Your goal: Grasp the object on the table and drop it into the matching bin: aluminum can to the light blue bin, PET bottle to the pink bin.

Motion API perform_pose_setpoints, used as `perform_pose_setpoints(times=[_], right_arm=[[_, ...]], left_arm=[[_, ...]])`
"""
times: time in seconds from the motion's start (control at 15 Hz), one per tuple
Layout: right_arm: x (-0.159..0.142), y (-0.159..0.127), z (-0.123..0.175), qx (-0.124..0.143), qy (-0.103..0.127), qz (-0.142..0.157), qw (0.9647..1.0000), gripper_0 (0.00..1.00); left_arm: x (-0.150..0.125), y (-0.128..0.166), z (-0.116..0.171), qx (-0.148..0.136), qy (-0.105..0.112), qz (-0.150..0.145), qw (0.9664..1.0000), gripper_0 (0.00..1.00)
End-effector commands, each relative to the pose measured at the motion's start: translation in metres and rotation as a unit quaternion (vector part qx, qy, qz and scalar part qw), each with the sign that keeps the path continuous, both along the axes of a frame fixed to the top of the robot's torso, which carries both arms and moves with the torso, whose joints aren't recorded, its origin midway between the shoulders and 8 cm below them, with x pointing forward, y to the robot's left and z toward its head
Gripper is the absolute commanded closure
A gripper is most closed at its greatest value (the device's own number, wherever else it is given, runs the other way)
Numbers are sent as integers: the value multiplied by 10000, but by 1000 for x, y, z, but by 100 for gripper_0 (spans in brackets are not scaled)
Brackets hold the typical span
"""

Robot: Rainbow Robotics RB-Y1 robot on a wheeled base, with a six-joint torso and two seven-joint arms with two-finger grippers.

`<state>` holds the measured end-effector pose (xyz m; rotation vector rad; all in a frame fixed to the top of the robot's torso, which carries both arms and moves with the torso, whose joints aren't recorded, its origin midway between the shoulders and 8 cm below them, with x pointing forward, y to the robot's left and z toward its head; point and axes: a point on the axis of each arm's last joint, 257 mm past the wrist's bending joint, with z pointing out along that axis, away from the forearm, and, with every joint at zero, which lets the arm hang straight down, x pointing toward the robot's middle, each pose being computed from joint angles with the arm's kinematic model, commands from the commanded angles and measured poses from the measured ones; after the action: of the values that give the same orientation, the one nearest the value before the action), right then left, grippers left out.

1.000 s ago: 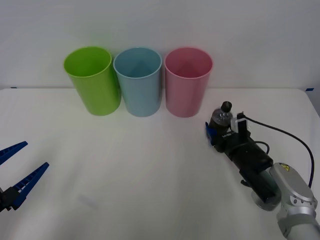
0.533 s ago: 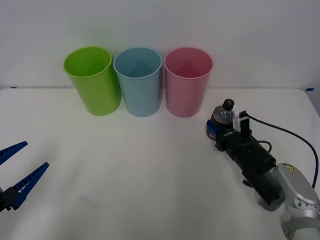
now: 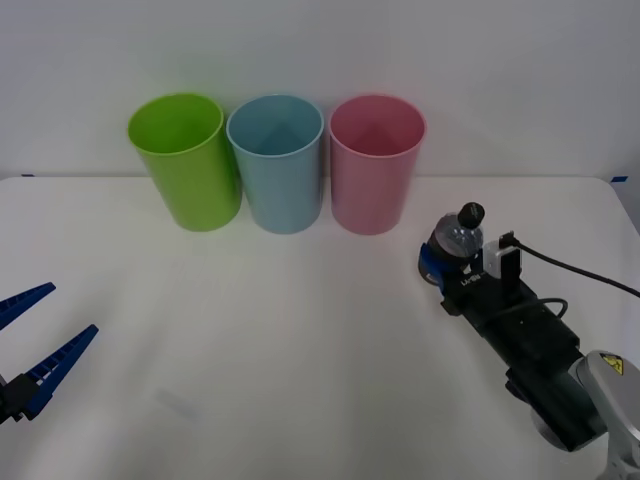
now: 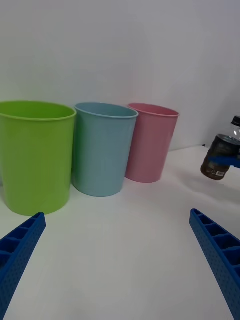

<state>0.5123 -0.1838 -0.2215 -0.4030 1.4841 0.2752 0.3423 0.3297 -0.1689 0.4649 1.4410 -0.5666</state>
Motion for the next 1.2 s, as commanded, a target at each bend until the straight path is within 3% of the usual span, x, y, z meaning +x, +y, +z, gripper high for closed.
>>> perform_pose_setpoints(times=[0.07, 0.27, 0.67, 1.2], right_arm=[[-21, 3, 16, -72, -146, 144, 9998, 100], [-40, 10, 40, -113, -343, 319, 9988, 100], [-61, 35, 92, 272, -439, 947, 9942, 100], [-41, 52, 167, 409, -686, 1378, 9872, 100]], left_arm=[[0, 0, 0, 0, 0, 0, 10000, 0], [0, 0, 0, 0, 0, 0, 10000, 0], [0, 0, 0, 0, 0, 0, 10000, 0], [0, 0, 0, 0, 0, 0, 10000, 0]])
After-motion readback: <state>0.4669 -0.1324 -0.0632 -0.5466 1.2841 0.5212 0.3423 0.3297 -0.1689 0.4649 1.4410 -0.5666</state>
